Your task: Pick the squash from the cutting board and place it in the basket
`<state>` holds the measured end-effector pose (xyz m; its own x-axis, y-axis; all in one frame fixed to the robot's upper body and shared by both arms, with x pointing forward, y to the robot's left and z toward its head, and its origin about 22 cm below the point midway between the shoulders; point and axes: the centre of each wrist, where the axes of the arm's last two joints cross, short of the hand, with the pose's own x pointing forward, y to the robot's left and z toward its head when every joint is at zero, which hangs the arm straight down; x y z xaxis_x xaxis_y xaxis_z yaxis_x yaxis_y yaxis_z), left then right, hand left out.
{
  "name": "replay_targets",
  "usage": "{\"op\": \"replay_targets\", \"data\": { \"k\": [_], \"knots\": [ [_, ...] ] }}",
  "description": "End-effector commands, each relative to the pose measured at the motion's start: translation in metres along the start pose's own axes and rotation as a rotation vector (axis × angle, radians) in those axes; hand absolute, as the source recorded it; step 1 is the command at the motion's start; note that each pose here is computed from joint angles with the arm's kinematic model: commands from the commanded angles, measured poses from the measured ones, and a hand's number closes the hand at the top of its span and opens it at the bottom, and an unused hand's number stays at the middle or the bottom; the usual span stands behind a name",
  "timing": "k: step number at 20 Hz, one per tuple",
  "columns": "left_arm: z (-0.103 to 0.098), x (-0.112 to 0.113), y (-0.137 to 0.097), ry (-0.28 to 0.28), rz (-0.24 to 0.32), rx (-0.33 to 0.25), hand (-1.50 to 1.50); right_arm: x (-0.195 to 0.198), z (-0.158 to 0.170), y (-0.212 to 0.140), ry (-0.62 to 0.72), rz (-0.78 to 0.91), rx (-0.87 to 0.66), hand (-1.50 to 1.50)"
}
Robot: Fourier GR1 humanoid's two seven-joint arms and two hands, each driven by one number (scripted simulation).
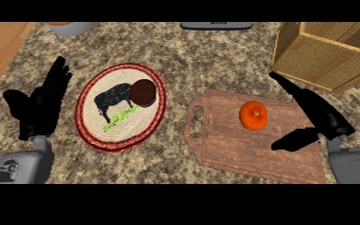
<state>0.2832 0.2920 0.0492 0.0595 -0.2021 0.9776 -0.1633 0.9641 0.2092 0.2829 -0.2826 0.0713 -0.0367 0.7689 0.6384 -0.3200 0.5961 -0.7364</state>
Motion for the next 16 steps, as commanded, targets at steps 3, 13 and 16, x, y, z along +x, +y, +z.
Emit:
{"op": "replay_targets", "data": {
  "k": [3,13,16],
  "knots": [
    [-0.002,0.008,-0.014,-0.003,0.007,0.018,0.0,-0.012,0.001,0.014,-0.023,-0.028,0.004,-1.5],
    [-0.013,0.001,0.003,0.016,0.012,-0.003,0.0,-0.01,-0.019,0.041,-0.004,-0.008,0.001,-1.5],
    [-0.001,0.006,0.013,0.0,0.024,0.009,0.0,-0.001,0.002,0.049,0.036,0.032,-0.004,-1.5]
  ]
}}
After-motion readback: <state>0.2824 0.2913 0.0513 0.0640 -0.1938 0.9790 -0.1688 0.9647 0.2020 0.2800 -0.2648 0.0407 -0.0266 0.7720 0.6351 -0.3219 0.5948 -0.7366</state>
